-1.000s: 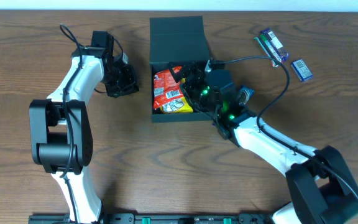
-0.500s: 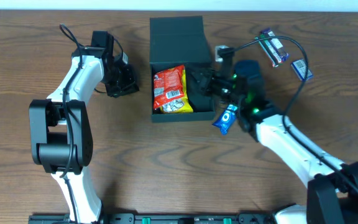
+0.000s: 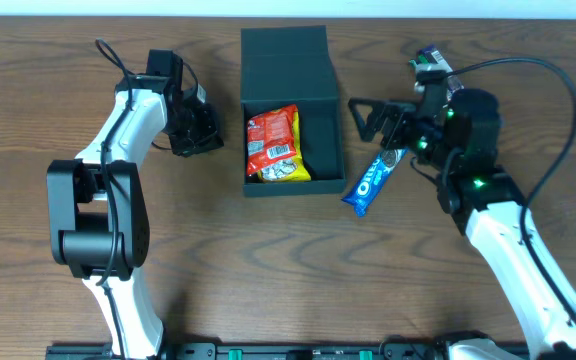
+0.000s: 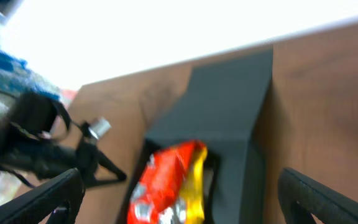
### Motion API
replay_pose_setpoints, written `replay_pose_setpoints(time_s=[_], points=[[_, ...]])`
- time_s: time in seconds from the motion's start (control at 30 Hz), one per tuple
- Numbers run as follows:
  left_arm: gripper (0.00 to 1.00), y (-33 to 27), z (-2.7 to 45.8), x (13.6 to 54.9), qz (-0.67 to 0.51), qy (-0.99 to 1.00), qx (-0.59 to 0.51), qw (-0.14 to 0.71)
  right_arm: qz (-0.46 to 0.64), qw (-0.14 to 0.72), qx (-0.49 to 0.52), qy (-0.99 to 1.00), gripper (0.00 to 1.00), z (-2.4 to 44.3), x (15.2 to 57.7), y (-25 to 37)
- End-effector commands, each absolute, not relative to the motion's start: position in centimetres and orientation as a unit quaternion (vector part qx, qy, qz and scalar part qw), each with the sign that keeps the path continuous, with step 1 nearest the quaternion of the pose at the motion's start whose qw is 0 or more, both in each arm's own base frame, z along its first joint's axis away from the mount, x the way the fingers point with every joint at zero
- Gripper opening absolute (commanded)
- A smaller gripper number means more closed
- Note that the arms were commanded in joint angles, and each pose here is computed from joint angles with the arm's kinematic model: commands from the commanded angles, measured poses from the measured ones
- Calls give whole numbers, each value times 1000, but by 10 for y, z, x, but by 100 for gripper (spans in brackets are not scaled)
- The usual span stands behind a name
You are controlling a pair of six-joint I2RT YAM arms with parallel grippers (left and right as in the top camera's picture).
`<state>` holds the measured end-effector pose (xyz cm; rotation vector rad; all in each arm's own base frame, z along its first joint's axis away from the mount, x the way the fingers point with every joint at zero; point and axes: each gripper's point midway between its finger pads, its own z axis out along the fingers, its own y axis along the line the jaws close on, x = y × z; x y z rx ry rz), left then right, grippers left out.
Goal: Pack container
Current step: 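Grasp the blue Oreo pack with the right gripper and lift it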
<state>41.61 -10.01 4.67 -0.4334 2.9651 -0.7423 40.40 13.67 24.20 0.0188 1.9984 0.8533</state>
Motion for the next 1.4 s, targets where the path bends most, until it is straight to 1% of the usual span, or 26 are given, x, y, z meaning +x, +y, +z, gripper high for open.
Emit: replay_pose_setpoints(time_s=[0.0, 0.03, 0.1, 0.13, 0.2, 0.23, 0.33, 0.4, 0.47, 0.57, 0.63, 0.73, 0.83, 1.0, 1.23, 1.3, 1.37], points=[[6, -99, 40, 414, -240, 960, -145, 17, 351, 500, 9, 792, 99, 271, 407, 134], [6, -99, 40, 413, -240, 960, -145, 16, 352, 501, 8, 791, 99, 272, 407, 134], [6, -99, 39, 412, -240, 960, -145, 14, 347, 502, 3, 792, 95, 271, 406, 134], [6, -99, 39, 412, -239, 960, -145, 13, 339, 497, 3, 799, 92, 265, 406, 133], [6, -99, 39, 412, -239, 960, -146, 13, 293, 474, 36, 830, 91, 245, 406, 118], [6, -99, 39, 412, -239, 960, -146, 13, 248, 454, 49, 855, 91, 232, 403, 106], [6, -99, 39, 411, -239, 960, -146, 11, 158, 410, 80, 895, 94, 220, 394, 83], [6, -99, 39, 410, -238, 960, -146, 10, 112, 377, 101, 914, 98, 218, 387, 70], [6, -99, 39, 410, -238, 960, -146, 10, 89, 326, 138, 931, 98, 207, 376, 61], [6, -99, 39, 410, -238, 960, -146, 10, 93, 241, 212, 942, 92, 173, 360, 63], [6, -99, 39, 410, -238, 960, -147, 8, 91, 200, 260, 940, 90, 153, 354, 66], [6, -99, 39, 409, -238, 960, -147, 6, 89, 149, 296, 939, 82, 126, 350, 78], [6, -99, 39, 408, -237, 960, -147, 4, 72, 108, 314, 940, 81, 96, 347, 88], [6, -99, 39, 406, -237, 960, -148, 1, 48, 67, 340, 937, 81, 62, 345, 91], [6, -99, 39, 406, -237, 961, -146, 1, 39, 51, 340, 938, 81, 34, 351, 92], [6, -99, 39, 406, -237, 961, -146, 1, 39, 50, 340, 938, 80, 30, 353, 93], [6, -99, 39, 406, -237, 961, -146, 1, 39, 50, 338, 939, 77, 25, 355, 94]])
